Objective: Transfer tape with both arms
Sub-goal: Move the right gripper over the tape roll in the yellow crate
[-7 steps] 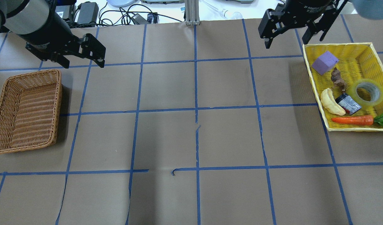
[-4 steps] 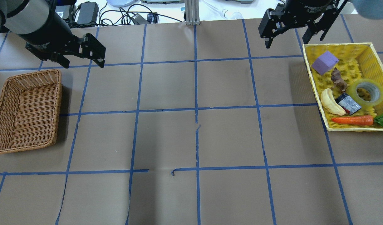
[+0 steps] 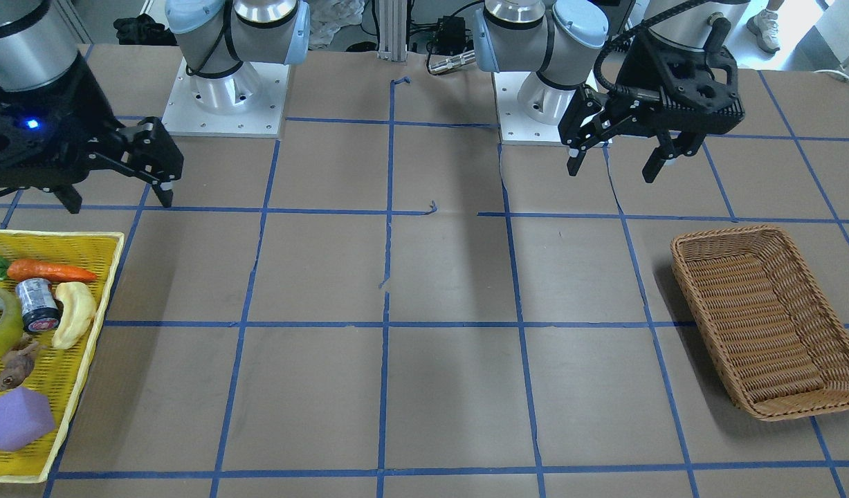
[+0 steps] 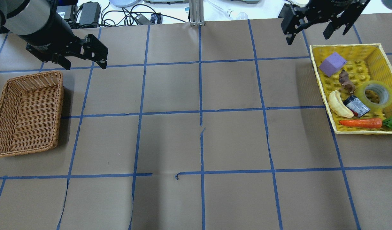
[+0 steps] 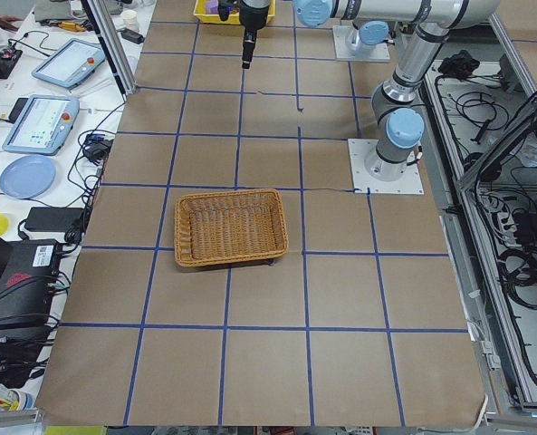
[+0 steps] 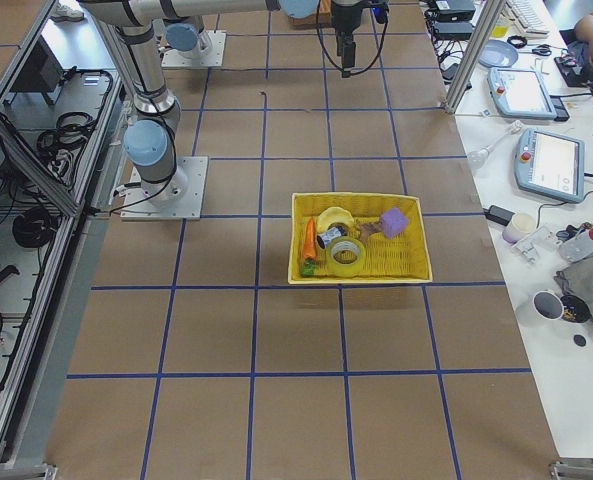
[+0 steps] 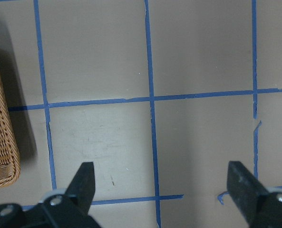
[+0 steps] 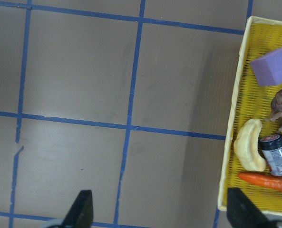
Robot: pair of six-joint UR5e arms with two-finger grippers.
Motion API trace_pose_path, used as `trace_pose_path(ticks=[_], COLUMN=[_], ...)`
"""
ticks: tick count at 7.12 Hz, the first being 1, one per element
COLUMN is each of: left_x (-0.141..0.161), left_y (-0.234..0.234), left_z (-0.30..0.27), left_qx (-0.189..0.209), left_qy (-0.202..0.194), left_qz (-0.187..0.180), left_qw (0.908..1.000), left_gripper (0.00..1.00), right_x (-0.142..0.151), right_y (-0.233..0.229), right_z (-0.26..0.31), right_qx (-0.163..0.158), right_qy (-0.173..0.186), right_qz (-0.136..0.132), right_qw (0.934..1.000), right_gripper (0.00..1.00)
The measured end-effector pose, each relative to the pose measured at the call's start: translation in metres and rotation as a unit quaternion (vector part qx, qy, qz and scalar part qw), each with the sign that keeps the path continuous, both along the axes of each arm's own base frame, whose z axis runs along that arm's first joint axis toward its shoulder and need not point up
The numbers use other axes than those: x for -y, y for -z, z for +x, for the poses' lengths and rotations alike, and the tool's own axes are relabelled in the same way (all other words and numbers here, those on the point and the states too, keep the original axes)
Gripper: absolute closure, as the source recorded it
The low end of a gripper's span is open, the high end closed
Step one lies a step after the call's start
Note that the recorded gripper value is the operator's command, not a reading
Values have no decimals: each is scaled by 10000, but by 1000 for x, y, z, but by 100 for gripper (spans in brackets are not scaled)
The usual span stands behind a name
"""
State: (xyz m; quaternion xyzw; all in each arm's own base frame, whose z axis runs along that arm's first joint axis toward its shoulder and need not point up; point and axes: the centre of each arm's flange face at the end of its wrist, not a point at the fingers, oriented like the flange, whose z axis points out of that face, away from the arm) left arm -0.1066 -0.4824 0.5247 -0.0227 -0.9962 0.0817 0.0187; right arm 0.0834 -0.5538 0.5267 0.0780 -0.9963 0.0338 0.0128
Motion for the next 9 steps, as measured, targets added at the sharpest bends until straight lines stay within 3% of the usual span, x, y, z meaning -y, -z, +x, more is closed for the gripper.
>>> trace_pose_path(ticks=[2,5,6,8,9], left_x=[0,0,0,0,0], left_y=[0,0,0,0,0], left_z=[0,0,0,0,0], left_qx=[0,-5,-4,-7,-7], left_qy=[1,2,2,3,3], left_qz=[-1,-2,-1,-1,-2], left_qw=[10000,10000,10000,10000,10000], left_gripper=[0,0,0,0,0], right_x=[24,57,55,42,36], right_y=[26,120,152,215,241], right_z=[-86,-253,-297,-337,-346], right_qx=[-77,-201,-256,-414,-521], right_qy=[-732,-1532,-1990,-2925,-3235], right_qz=[153,608,584,476,409], right_qw=[9972,9861,9779,9542,9439], right_gripper=[0,0,0,0,10])
